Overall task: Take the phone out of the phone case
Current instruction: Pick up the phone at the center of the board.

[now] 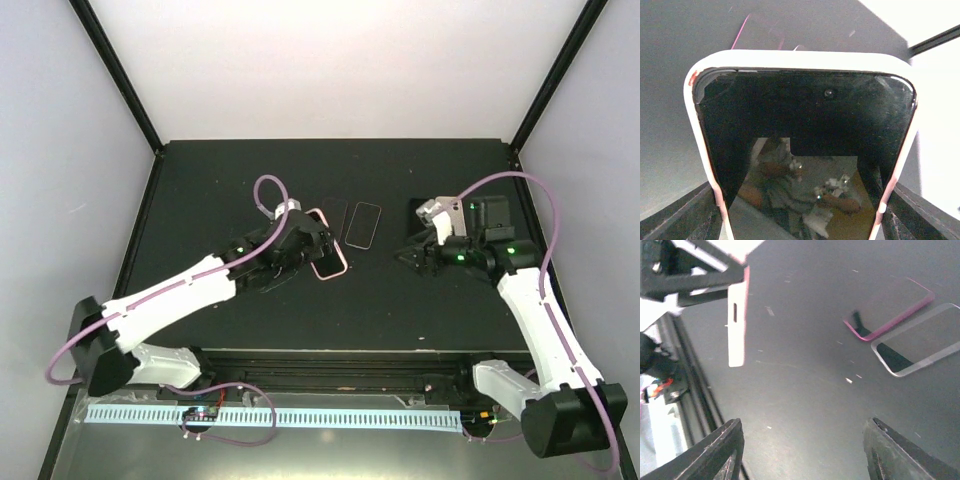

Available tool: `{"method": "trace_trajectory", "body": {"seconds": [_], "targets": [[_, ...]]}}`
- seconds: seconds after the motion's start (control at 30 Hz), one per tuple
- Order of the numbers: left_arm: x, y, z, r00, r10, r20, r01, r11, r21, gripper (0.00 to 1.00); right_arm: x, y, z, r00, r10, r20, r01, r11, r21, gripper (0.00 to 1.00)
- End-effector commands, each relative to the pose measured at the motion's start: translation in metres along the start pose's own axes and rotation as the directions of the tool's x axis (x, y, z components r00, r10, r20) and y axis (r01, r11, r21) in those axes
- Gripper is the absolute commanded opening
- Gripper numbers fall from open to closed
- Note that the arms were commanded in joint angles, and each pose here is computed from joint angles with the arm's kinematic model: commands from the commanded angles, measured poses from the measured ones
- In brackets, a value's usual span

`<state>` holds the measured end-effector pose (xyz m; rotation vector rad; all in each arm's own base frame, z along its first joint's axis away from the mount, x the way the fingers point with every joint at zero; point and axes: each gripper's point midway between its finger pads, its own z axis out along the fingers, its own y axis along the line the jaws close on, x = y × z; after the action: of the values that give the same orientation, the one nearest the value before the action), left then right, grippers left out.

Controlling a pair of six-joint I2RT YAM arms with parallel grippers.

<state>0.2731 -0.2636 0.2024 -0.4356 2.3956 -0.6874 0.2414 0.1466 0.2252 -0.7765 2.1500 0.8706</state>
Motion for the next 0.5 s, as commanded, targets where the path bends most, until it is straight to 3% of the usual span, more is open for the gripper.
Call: {"method": "trace_trajectory", "body": {"seconds": [0.0, 0.2, 0.47], "targets": [[-0.049, -0.048, -0.045, 0.966, -0.081, 0.244, 0.026, 0.975, 0.221, 0.55, -0.03, 0.039, 0.015, 0.997, -0.069, 0.033, 0.072, 0.992, -0.104, 0.66], [-0.046, -0.043, -0.058, 0.951, -0.185, 0.249, 0.112, 0.953, 0.283, 0.55, -0.057, 0.059, 0.046, 0.996, -0.08, 0.024, 0.083, 0.988, -0.132, 0.6], [-0.042, -0.049, -0.07, 0.949, -0.19, 0.25, 0.106, 0.943, 0.315, 0.56, -0.077, 0.097, 0.064, 0.99, -0.141, 0.005, 0.138, 0.966, -0.219, 0.54]]}}
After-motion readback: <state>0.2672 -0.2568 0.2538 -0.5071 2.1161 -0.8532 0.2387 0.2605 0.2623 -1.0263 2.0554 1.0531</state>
